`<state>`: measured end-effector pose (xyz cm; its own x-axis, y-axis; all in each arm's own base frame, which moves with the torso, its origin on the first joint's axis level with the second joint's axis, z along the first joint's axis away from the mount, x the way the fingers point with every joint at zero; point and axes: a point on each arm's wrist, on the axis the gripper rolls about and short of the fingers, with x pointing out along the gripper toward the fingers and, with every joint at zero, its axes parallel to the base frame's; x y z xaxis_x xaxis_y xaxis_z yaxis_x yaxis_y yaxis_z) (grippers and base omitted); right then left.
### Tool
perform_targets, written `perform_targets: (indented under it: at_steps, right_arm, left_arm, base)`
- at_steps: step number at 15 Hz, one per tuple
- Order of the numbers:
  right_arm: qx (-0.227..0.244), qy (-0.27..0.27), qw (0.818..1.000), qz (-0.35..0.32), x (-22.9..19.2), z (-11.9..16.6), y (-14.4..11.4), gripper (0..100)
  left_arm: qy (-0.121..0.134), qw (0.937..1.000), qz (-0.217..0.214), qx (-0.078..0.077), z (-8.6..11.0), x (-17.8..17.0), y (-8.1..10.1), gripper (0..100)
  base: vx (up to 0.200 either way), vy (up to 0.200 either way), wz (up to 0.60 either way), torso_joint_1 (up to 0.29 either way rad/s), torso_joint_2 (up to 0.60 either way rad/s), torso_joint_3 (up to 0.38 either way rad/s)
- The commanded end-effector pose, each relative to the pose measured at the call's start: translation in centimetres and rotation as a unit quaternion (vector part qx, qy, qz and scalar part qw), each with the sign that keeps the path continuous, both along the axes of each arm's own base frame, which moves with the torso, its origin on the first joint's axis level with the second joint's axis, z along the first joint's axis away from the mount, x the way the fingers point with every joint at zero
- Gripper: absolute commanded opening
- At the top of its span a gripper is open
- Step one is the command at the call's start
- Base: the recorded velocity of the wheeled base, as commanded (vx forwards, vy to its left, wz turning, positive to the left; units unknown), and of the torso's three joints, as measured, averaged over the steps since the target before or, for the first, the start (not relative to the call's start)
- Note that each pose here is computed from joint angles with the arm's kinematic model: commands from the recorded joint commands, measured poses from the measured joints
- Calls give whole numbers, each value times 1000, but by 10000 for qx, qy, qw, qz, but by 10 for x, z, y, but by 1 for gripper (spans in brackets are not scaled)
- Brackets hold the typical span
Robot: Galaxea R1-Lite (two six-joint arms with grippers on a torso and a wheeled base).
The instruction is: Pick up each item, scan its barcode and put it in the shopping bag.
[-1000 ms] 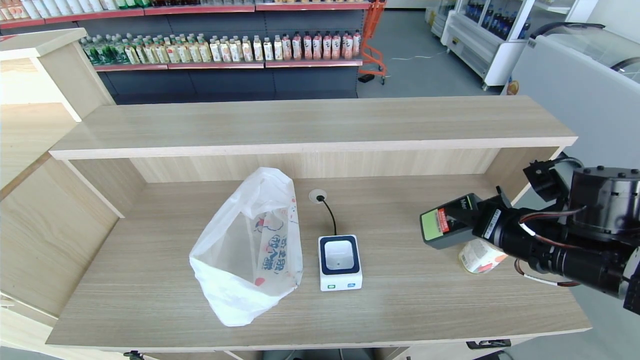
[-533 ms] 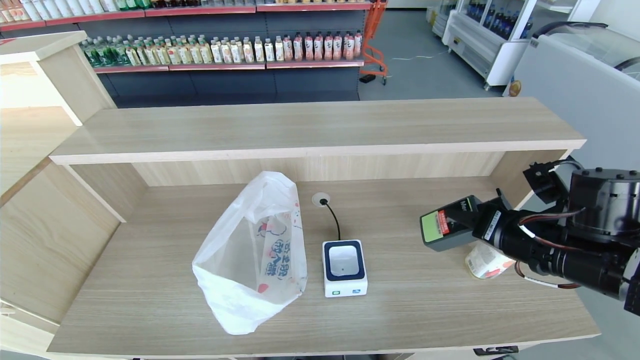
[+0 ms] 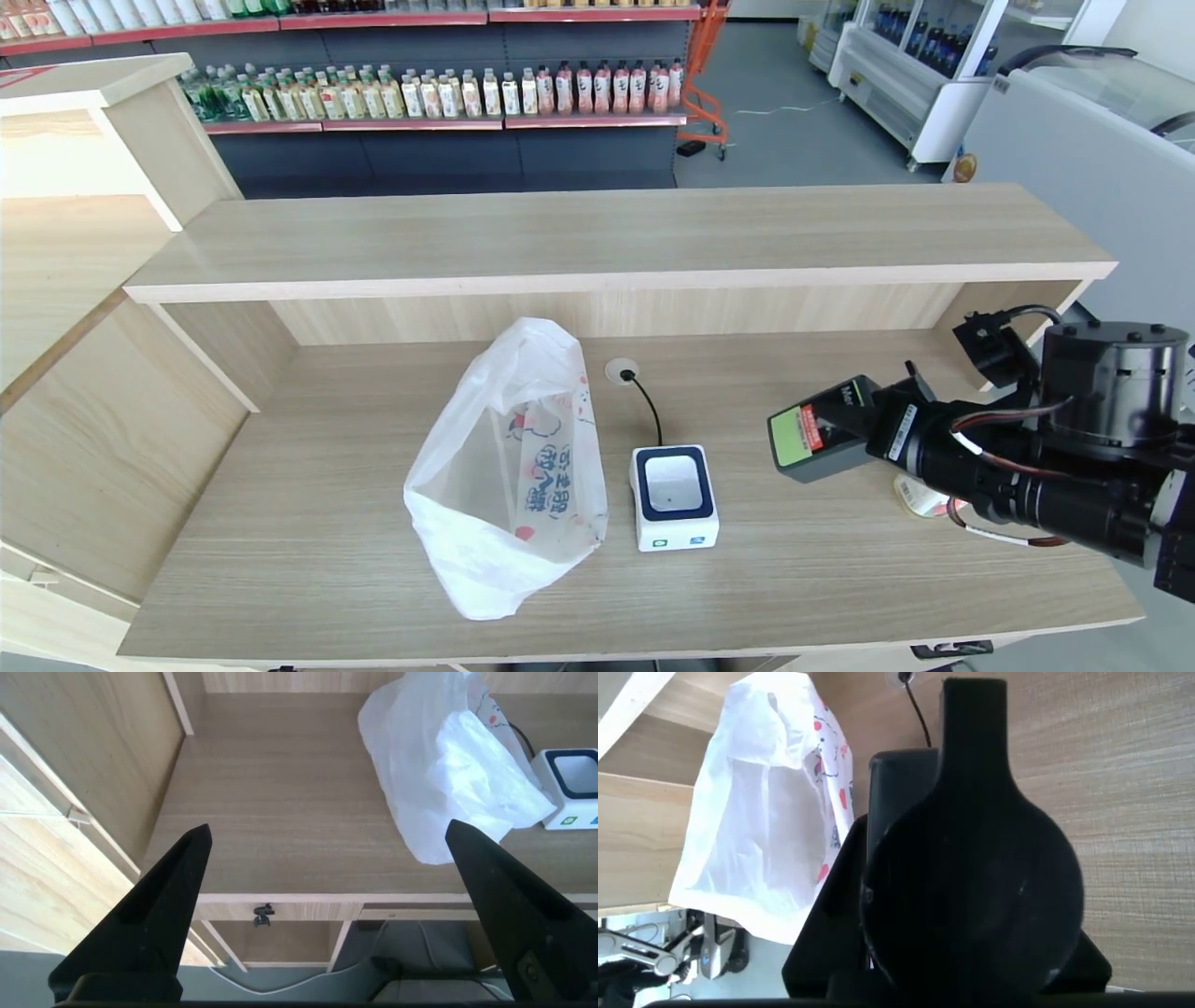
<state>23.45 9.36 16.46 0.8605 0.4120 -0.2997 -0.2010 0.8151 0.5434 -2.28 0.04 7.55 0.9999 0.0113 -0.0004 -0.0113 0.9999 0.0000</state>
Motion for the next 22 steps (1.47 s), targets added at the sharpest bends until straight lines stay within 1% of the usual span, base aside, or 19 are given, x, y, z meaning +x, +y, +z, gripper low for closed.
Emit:
perform_targets:
  at_steps: [1, 5, 7, 9, 11, 17, 22]
  right_arm:
    - [-94, 227, 9996, 132, 11, -13, 11, 0]
    - [-209, 529, 9972, 486, 35, -35, 42, 0]
    - [-201, 692, 9945, 761, 36, -44, 49, 0]
    - [-218, 734, 9938, 807, 38, -48, 51, 0]
    - [-270, 858, 9915, 940, 45, -59, 59, 0]
    - [-634, 734, 9894, 1085, 69, -74, 71, 0]
    - [-664, 719, 9878, 1212, 73, -79, 81, 0]
  left_arm:
    - [-2, 10000, 5, 0, 0, 0, 0, 100]
    - [-2, 10000, 5, 8, 0, 0, 0, 100]
    - [-2, 10000, 5, 8, 0, 0, 0, 100]
    - [-2, 10000, 5, 8, 0, 0, 0, 100]
    - [-2, 10000, 5, 8, 0, 0, 0, 100]
    - [-2, 10000, 5, 8, 0, 0, 0, 100]
    - [-2, 10000, 5, 15, 0, 0, 0, 100]
  base:
    - [0, 0, 0, 0, 0, 0]
    - [0, 0, 0, 0, 0, 0]
    - [0, 0, 0, 0, 0, 0]
    - [0, 0, 0, 0, 0, 0]
    - [0, 0, 0, 0, 0, 0]
    - [0, 0, 0, 0, 0, 0]
    - [0, 0, 0, 0, 0, 0]
